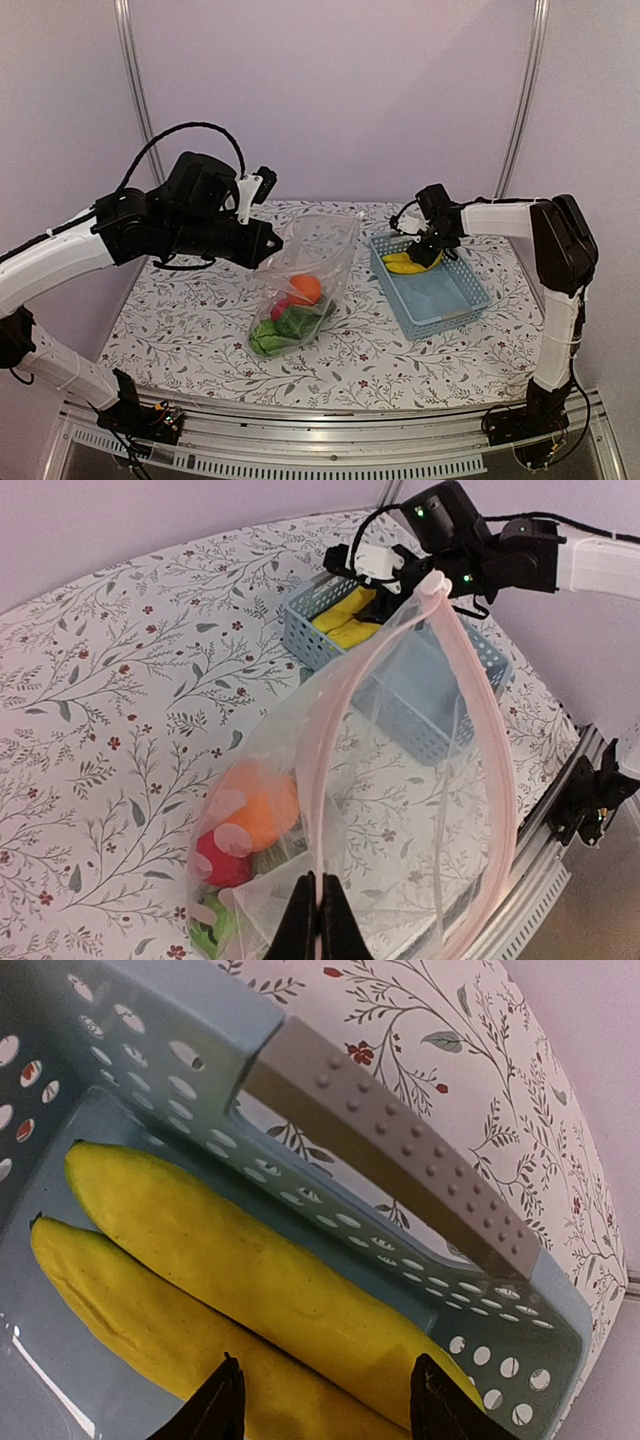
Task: Place the food in the zip-top bag and seal the zipper
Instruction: Move the fake fruit to the bin.
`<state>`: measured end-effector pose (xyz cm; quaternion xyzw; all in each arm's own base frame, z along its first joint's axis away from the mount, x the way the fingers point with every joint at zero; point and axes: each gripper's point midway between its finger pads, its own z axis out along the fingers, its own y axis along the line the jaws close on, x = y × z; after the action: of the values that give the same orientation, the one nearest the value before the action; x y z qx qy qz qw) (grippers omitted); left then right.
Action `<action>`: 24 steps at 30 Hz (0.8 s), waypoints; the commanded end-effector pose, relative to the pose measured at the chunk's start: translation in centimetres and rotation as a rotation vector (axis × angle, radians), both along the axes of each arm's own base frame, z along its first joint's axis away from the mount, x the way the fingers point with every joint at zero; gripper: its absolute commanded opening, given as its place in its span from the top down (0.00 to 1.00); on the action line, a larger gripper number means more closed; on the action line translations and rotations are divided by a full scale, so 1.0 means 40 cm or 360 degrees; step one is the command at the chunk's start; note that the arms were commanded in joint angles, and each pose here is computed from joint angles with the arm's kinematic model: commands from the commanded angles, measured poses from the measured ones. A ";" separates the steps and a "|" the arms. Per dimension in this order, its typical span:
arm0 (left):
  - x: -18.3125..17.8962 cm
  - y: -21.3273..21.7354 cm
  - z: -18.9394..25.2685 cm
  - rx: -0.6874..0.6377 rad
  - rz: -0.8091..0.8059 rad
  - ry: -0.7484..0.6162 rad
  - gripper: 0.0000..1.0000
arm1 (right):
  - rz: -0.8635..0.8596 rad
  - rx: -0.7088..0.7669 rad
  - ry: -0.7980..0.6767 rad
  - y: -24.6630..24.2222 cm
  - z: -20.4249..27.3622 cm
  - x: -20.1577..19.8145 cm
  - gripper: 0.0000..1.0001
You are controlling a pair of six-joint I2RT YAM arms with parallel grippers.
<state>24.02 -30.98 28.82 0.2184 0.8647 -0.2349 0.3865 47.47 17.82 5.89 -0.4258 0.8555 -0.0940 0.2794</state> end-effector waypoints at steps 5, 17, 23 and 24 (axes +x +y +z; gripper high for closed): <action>-0.009 0.003 0.010 0.0011 -0.0034 -0.0062 1.00 | 0.0184 0.0021 0.0366 0.031 -0.015 -0.223 0.44; -0.004 -0.012 -0.009 0.0039 -0.0051 -0.0036 1.00 | 0.0113 0.0507 0.0259 0.015 0.239 -0.270 0.38; -0.001 -0.006 -0.007 0.0058 -0.0036 -0.0038 1.00 | 0.0139 0.0429 0.0303 -0.034 0.211 -0.312 0.37; -0.002 -0.008 -0.006 0.0056 -0.0037 -0.0038 1.00 | 0.0135 0.0409 0.0325 -0.041 0.200 -0.321 0.36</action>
<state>24.16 -31.04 28.45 0.2308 0.8628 -0.2255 0.3891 37.07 16.69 16.03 -0.4116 0.8608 0.0620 0.2929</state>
